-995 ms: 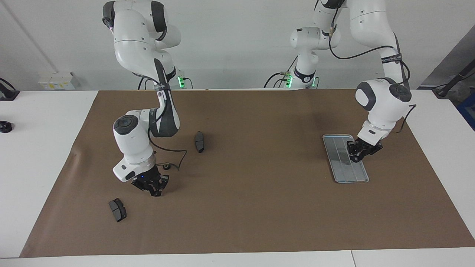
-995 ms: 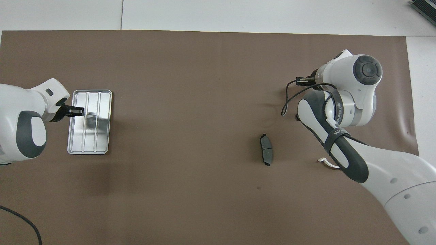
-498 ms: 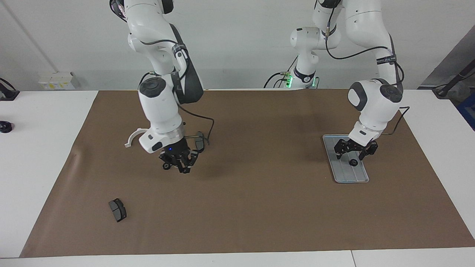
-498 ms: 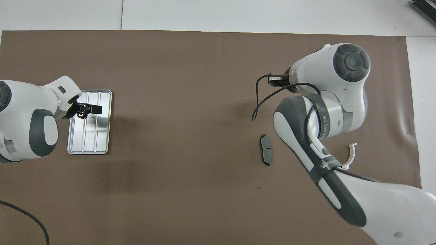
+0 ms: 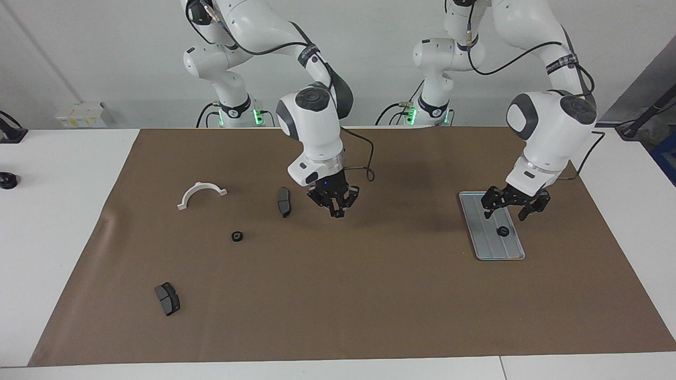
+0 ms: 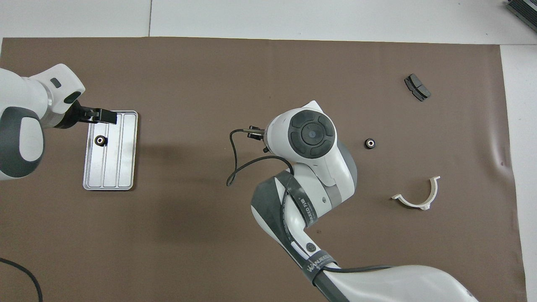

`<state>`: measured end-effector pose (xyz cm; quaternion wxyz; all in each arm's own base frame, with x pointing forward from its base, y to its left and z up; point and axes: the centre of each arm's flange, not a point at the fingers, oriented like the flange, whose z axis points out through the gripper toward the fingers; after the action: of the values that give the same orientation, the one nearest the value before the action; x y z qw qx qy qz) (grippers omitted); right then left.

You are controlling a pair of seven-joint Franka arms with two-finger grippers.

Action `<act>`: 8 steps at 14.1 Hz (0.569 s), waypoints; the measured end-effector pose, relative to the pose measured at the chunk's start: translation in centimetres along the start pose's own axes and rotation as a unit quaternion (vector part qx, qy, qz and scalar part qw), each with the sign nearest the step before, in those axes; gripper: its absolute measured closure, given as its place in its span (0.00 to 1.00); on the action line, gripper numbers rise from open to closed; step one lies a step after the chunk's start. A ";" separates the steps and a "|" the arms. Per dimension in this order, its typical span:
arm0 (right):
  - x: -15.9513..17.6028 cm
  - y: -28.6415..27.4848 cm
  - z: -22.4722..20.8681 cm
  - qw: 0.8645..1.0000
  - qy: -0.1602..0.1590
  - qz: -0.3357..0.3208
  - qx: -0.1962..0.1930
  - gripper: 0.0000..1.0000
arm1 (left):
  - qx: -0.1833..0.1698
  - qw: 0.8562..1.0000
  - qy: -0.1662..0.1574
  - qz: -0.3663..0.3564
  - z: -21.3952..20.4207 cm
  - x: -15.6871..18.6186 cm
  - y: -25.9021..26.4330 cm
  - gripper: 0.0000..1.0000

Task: Pick bearing gear from pile to tray
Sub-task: 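Grasp a second gear with the right gripper while the left gripper withdraws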

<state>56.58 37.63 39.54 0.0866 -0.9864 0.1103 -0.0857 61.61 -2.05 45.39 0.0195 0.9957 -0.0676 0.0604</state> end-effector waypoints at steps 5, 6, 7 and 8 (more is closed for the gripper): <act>-4.0 -2.9 7.8 1.000 0.009 -0.004 0.004 0.77 | 0.040 0.999 -0.009 -0.008 -6.0 1.5 1.1 0.00; -4.0 -2.7 8.5 1.000 0.009 -0.004 0.001 0.77 | 0.040 0.999 -0.006 -0.008 -6.7 1.7 1.2 0.00; -4.1 -2.6 9.1 1.000 0.008 -0.006 -0.003 0.77 | 0.041 0.999 -0.003 -0.009 -7.4 1.8 1.1 0.00; -4.2 -2.5 9.4 1.000 0.007 -0.007 -0.005 0.77 | 0.040 0.999 0.000 -0.011 -7.9 1.9 1.0 0.00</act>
<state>54.88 42.47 30.23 0.0800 -0.9870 0.1045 -0.0921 62.41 -2.93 53.47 -0.0200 0.9964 -0.0543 0.0627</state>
